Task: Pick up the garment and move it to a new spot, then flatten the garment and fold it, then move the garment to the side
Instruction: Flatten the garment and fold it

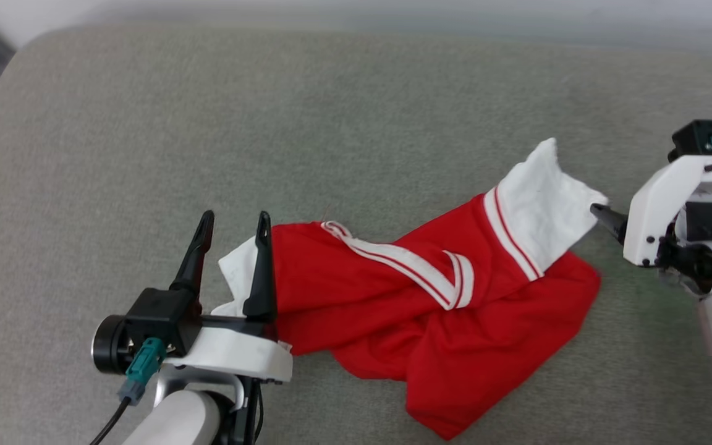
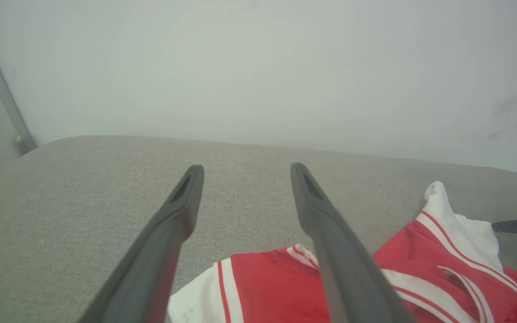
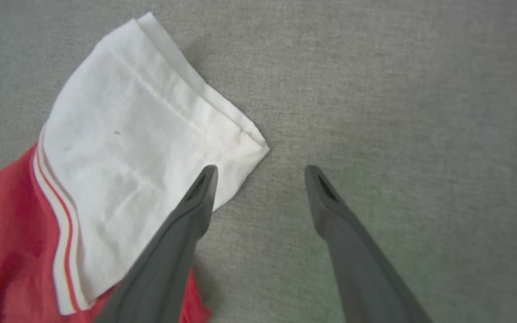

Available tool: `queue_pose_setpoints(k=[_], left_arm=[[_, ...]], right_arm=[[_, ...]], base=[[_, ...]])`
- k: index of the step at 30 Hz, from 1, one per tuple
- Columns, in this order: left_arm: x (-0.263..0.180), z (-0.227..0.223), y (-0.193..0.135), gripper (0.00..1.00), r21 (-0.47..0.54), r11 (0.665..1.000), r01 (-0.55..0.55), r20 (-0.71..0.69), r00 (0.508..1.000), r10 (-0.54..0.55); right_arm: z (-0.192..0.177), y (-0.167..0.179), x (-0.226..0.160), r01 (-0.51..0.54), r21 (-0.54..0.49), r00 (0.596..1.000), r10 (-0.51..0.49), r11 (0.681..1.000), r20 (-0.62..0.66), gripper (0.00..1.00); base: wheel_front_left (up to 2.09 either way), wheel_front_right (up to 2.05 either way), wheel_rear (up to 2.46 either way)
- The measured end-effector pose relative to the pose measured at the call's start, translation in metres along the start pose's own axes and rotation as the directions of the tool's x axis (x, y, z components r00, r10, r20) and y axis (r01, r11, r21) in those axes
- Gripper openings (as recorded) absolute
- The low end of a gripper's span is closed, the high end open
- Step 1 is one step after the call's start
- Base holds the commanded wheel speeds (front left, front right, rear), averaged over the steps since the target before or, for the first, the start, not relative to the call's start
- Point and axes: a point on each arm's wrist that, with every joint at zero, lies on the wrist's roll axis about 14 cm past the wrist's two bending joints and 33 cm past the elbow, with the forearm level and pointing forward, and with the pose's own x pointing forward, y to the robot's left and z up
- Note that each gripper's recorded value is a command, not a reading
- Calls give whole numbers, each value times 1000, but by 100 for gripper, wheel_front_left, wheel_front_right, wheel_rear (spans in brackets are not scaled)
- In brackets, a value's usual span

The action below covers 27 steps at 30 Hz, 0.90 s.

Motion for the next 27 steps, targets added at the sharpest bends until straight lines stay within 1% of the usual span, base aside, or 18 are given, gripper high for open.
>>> queue_pose_setpoints(k=[6,10,11,12,16,21,26,27], left_arm=[[6,-17,12,100,5,999,-40,-34,999,40],[4,-24,19,100,8,998,-62,-52,997,62],[4,-24,20,100,9,998,-65,-51,997,65],[4,-23,20,100,8,998,-66,-48,997,66],[5,-18,24,100,13,997,-74,-34,997,74],[0,-15,34,100,15,996,-84,-43,995,85],[-5,-9,49,100,8,996,-88,-94,992,88],[-5,-8,54,100,-5,997,-76,-131,989,75]], right_arm=[[-11,17,36,-42,-41,989,36,998,-142,100],[-19,22,45,-59,-34,975,51,998,-215,100],[-20,22,45,-60,-33,974,51,998,-222,41],[-20,22,44,-59,-36,973,50,998,-225,0],[-21,23,39,-62,-31,974,54,998,-219,0],[-14,15,22,-49,-36,988,43,998,-151,0],[-5,-4,-10,-16,-33,999,15,999,-38,0],[-7,-13,-24,2,-24,1000,-2,1000,-6,0]], base=[[0,0,0],[0,0,0],[0,0,0],[0,0,0],[0,0,0],[0,0,0],[0,0,0],[0,0,0]])
